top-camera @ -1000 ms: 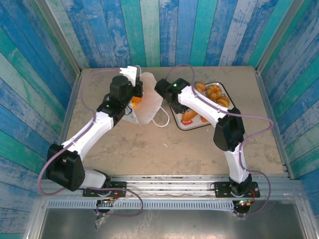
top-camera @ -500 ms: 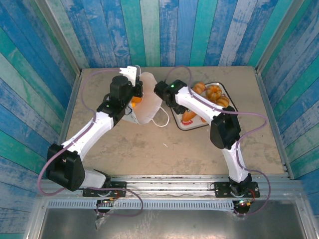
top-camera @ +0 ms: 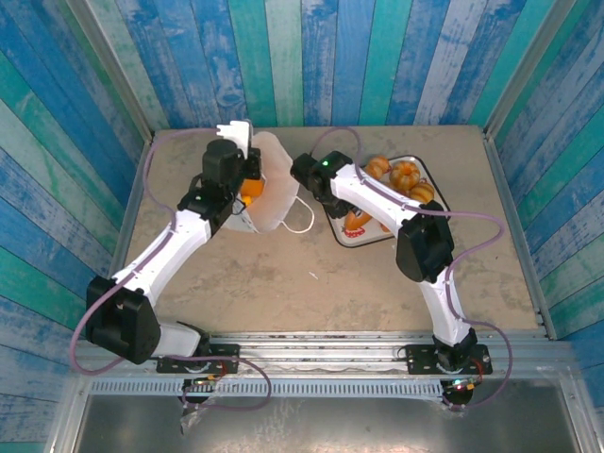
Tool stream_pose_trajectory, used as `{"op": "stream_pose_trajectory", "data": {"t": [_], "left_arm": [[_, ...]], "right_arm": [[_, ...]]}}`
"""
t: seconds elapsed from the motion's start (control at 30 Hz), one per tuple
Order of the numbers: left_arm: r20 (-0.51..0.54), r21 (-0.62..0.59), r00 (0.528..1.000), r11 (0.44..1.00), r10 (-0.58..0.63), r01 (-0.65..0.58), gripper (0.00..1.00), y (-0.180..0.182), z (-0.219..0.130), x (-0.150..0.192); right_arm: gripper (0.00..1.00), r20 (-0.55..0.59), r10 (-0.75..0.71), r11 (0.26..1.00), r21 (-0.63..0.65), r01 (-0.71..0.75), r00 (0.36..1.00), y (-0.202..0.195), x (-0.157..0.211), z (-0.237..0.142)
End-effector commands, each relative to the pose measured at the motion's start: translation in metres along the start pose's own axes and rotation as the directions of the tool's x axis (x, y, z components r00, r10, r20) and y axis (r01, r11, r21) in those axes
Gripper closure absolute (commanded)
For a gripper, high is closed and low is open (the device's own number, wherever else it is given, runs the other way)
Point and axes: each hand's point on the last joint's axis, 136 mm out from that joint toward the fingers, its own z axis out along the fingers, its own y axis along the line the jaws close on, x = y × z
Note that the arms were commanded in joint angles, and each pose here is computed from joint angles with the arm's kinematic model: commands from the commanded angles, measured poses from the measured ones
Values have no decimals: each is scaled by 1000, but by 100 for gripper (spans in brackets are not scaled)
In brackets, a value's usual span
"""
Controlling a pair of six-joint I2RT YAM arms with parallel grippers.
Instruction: Take the fake bread out of the paper bag
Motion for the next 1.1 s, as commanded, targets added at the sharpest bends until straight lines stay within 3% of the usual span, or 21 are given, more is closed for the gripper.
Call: {"op": "stream_pose_trajectory", "data": {"t": [0.0,0.63,0.9,1.07], "left_arm": [[89,-31,995,998,-46,49,98,14,-20,-38],[105,2,992,998,-68,69,98,11,-21,-43],[102,31,992,997,-79,76,97,6,-20,-42],[100,41,992,996,-82,78,98,4,-19,-41]], "right_arm": [[52,20,-2,999,-40,3,1000,2,-2,-14],[58,64,15,974,-225,0,998,17,3,-41],[56,137,97,952,-300,-52,986,-4,-7,-70],[53,130,133,941,-329,-83,983,-24,-6,-64]]}}
